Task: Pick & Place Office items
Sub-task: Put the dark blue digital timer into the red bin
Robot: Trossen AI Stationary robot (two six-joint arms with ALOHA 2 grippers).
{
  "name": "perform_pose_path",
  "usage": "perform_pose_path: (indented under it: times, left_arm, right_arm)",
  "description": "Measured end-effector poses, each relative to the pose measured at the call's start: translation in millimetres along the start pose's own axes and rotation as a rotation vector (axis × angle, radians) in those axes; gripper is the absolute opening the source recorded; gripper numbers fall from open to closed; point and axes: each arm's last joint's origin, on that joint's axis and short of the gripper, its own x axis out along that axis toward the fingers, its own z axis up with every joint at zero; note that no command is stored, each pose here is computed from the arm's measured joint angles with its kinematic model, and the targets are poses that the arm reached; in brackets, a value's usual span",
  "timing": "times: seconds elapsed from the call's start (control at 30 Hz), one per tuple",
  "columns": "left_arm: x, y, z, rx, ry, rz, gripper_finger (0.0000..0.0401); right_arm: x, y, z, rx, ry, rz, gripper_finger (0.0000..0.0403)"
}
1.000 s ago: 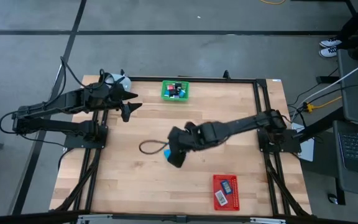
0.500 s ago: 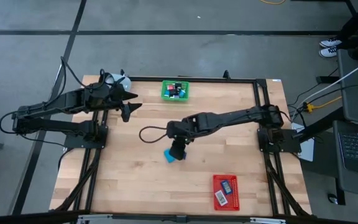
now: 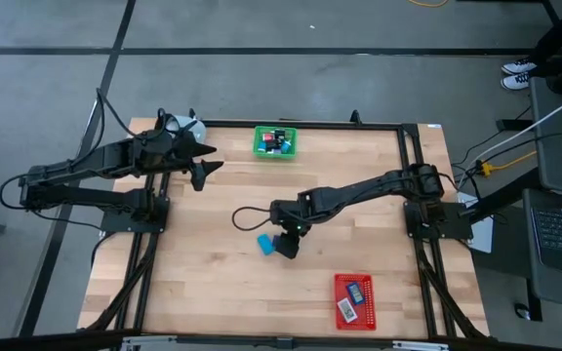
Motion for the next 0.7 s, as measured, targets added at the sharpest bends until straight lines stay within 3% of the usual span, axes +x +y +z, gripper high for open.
perform_pose_path:
  times: [0.43, 0.7]
  left_arm:
    - [12.3, -1.8, -1.6, -0.002, 0.043, 0.020, 0.0258]
    - [19.4, -3.1, -2.9, 0.003, 0.071, 0.022, 0.0258]
  right_arm:
    - [3.4, -2.8, 2.0, -0.036, -0.058, -0.024, 0.0274]
    - [19.8, 1.3, -0.5, -0.086, -0.076, -0.060, 0.0276]
